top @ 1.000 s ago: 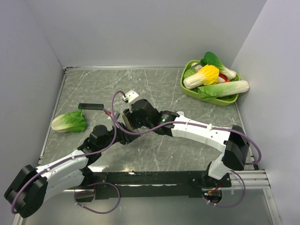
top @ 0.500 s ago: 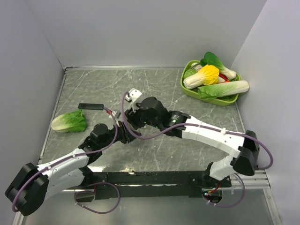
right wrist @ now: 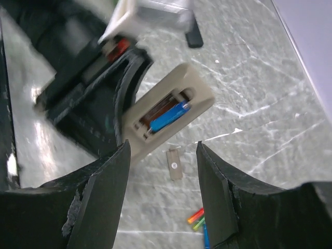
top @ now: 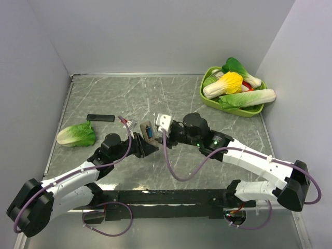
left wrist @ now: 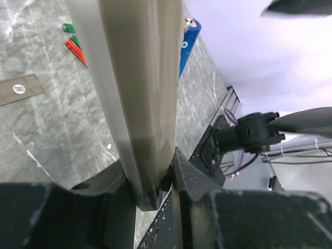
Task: Load the batteries into the remote control
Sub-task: Load the battery into the remote control.
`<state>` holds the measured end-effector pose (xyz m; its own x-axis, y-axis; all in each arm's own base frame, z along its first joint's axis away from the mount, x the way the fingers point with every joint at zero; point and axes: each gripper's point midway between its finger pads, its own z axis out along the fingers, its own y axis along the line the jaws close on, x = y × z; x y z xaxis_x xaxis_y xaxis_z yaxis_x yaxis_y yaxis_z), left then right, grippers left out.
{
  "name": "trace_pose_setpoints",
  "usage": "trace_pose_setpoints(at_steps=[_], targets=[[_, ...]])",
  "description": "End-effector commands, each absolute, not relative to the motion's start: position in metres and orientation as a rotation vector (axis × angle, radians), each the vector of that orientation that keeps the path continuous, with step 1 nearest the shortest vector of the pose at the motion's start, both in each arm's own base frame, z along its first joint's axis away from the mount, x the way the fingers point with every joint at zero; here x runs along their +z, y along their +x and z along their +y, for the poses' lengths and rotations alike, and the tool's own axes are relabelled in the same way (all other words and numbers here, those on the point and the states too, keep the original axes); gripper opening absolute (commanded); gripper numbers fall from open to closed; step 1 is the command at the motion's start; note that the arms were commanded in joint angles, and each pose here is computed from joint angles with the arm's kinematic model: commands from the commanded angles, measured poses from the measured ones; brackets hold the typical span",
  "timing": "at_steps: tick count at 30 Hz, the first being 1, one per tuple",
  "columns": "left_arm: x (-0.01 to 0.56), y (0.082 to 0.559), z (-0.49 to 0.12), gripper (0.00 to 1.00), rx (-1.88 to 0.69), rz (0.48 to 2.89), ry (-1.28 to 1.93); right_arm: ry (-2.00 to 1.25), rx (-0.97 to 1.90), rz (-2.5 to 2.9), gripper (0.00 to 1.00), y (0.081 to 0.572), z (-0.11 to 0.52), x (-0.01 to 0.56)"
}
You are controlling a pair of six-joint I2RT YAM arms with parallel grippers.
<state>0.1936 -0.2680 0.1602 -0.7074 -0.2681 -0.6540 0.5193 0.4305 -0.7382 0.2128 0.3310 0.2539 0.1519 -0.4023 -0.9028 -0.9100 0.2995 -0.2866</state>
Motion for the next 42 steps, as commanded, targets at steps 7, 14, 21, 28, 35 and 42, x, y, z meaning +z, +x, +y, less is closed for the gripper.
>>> trace_pose_setpoints(at_steps=[7, 14, 21, 28, 35, 42], targets=[[0.190, 0.186, -0.282, 0.02, -1.428, 1.868, 0.349, -1.393, 0.616, 0.896, 0.59, 0.189, 0.338, 0.298], [0.194, 0.182, -0.282, 0.03, -1.447, 1.859, 0.372, -1.390, 0.619, 0.889, 0.47, 0.196, 0.346, 0.302], [0.196, 0.181, -0.282, 0.03, -1.450, 1.853, 0.379, -1.395, 0.575, 0.925, 0.45, 0.209, 0.350, 0.294], [0.200, 0.180, -0.283, 0.03, -1.451, 1.846, 0.386, -1.394, 0.530, 0.962, 0.44, 0.221, 0.353, 0.286], [0.201, 0.181, -0.283, 0.03, -1.455, 1.844, 0.388, -1.402, 0.503, 0.978, 0.41, 0.228, 0.354, 0.281], [0.203, 0.181, -0.283, 0.03, -1.451, 1.837, 0.389, -1.414, 0.489, 1.000, 0.40, 0.232, 0.355, 0.273]])
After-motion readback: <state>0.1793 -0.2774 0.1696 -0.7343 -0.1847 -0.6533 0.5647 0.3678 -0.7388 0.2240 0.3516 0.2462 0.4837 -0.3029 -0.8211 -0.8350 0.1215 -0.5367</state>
